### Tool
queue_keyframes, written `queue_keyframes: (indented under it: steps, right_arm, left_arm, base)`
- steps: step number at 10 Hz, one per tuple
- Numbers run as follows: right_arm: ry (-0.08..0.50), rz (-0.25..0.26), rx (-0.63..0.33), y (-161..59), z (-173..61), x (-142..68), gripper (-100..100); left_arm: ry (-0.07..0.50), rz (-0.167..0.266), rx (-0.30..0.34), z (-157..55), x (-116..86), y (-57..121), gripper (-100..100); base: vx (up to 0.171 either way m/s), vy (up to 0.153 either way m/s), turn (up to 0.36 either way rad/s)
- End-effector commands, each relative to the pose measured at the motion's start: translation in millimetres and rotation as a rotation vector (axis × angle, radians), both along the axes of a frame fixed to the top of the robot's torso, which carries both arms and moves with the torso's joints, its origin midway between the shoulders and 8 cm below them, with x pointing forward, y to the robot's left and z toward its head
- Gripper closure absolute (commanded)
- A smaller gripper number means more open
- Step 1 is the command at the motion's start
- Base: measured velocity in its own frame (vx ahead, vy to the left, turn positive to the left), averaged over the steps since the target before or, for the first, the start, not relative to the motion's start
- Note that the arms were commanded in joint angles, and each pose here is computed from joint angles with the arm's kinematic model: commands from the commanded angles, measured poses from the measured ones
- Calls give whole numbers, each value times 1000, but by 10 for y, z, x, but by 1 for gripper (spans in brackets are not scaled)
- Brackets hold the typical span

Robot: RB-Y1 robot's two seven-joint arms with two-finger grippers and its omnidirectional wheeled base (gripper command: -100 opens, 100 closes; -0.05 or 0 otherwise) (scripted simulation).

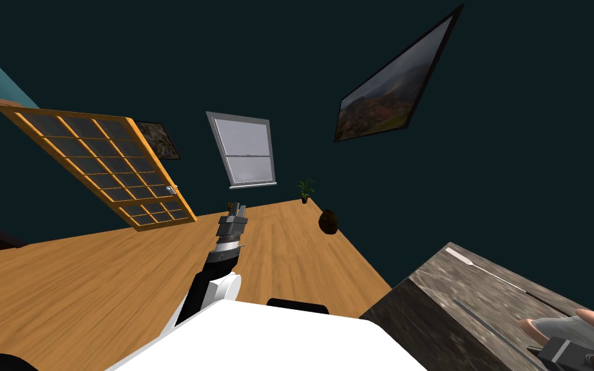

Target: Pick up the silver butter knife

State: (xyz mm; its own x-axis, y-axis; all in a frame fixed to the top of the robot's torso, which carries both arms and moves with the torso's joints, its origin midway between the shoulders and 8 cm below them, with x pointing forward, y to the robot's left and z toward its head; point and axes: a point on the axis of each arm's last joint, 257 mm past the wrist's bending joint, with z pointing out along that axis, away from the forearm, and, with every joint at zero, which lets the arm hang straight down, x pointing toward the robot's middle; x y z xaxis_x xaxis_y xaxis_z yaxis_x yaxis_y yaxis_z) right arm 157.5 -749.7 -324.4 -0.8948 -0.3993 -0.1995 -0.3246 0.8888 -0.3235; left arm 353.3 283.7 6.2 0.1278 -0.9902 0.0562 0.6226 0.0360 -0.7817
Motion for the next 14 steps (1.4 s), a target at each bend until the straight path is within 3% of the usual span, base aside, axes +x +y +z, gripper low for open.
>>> queue_keyframes:
  steps: [1, 2, 14]
  right_arm:
    - [0, 0, 0, 0, 0, 0, 0]
    - [15, 13, 29, 91, 14, 3, -100]
    - [124, 72, 246, 786, 43, -108, -100]
  left_arm:
    - [0, 0, 0, 0, 0, 0, 0]
    - [0, 0, 0, 0, 0, 0, 0]
    - [0, 0, 0, 0, 0, 0, 0]
  base:
    - [0, 0, 0]
    - [-2, -37, -42]
    - [1, -65, -31]
